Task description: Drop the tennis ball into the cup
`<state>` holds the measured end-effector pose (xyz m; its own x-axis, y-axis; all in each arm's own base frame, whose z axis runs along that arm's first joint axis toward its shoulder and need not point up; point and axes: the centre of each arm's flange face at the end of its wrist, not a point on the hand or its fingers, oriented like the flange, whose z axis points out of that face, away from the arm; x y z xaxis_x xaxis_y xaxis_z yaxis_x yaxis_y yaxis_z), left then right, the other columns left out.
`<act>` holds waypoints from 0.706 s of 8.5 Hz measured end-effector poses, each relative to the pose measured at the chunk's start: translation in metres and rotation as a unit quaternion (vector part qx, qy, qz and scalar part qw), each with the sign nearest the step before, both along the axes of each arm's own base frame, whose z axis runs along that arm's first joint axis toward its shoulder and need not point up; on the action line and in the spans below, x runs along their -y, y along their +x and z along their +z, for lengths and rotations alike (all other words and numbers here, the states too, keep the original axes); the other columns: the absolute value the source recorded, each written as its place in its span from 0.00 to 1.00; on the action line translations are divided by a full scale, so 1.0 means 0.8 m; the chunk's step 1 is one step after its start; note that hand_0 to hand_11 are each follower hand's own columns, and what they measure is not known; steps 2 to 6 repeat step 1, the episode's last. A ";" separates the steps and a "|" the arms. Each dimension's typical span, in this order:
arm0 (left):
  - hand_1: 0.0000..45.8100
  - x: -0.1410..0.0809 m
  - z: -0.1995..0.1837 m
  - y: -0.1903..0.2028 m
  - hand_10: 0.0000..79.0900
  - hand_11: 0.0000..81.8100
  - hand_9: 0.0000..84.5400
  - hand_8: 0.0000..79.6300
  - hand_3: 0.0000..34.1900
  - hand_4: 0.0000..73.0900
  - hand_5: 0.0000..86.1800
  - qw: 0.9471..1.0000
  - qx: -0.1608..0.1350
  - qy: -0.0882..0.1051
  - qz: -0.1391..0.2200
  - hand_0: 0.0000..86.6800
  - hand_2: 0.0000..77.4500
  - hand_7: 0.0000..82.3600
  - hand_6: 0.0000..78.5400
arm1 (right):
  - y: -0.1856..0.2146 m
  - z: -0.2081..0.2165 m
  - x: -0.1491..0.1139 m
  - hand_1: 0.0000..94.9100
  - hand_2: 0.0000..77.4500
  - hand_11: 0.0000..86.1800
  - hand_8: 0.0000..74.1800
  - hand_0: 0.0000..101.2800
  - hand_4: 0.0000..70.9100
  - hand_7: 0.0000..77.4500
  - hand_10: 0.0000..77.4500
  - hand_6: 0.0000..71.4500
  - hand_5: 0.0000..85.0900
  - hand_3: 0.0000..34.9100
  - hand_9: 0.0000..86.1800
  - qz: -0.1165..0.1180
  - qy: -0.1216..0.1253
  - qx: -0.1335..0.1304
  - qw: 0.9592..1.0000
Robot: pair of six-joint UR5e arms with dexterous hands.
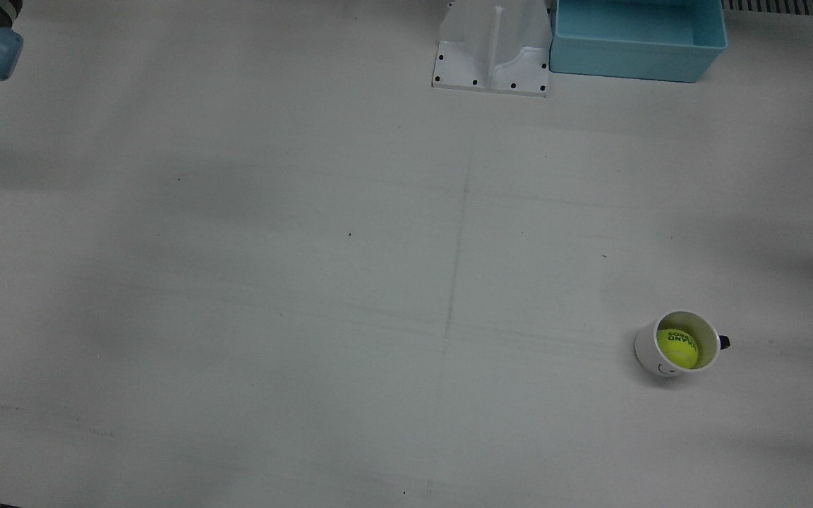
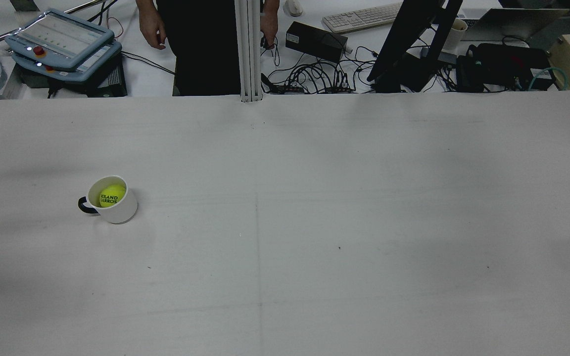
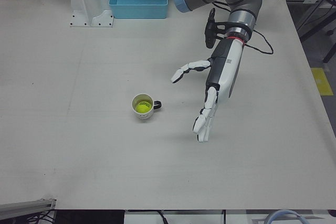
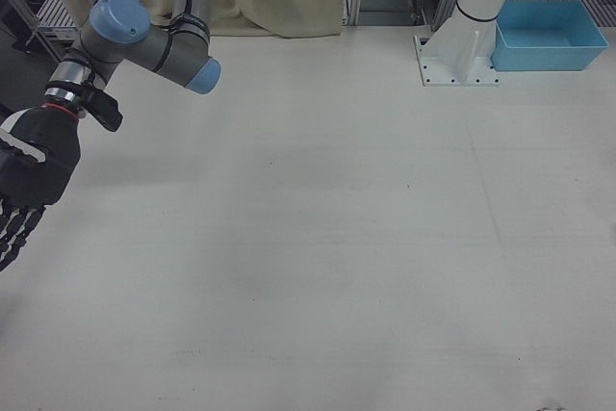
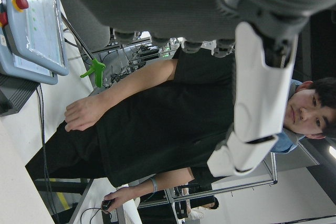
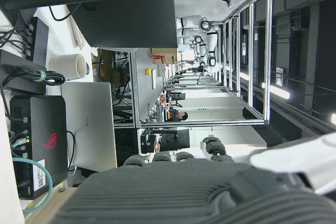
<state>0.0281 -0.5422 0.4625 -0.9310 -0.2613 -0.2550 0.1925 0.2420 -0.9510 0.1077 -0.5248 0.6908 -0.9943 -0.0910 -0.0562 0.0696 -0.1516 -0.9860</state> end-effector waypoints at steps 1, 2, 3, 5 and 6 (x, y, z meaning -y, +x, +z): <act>0.77 -0.005 0.006 -0.010 0.00 0.03 0.01 0.01 0.30 0.01 0.11 1.000 0.002 -0.004 -0.006 0.69 0.31 0.01 0.03 | 0.000 0.000 0.000 0.01 0.01 0.01 0.00 0.00 0.00 0.00 0.00 0.00 0.00 0.00 0.00 0.000 0.000 0.000 1.000; 0.77 -0.005 0.006 -0.010 0.00 0.03 0.01 0.01 0.30 0.01 0.11 1.000 0.002 -0.004 -0.006 0.69 0.31 0.01 0.03 | 0.000 0.000 0.000 0.01 0.01 0.01 0.00 0.00 0.00 0.00 0.00 0.00 0.00 0.00 0.00 0.000 0.000 0.000 1.000; 0.77 -0.005 0.006 -0.010 0.00 0.03 0.01 0.01 0.30 0.01 0.11 1.000 0.002 -0.004 -0.006 0.69 0.31 0.01 0.03 | 0.000 0.000 0.000 0.01 0.01 0.01 0.00 0.00 0.00 0.00 0.00 0.00 0.00 0.00 0.00 0.000 0.000 0.000 1.000; 0.77 -0.005 0.006 -0.010 0.00 0.03 0.01 0.01 0.30 0.01 0.11 1.000 0.002 -0.004 -0.006 0.69 0.31 0.01 0.03 | 0.000 0.000 0.000 0.01 0.01 0.01 0.00 0.00 0.00 0.00 0.00 0.00 0.00 0.00 0.00 0.000 0.000 0.000 1.000; 0.77 -0.005 0.006 -0.010 0.00 0.03 0.01 0.01 0.30 0.01 0.11 1.000 0.002 -0.004 -0.006 0.69 0.31 0.01 0.03 | 0.000 0.000 0.000 0.01 0.01 0.01 0.00 0.00 0.00 0.00 0.00 0.00 0.00 0.00 0.00 0.000 0.000 0.000 1.000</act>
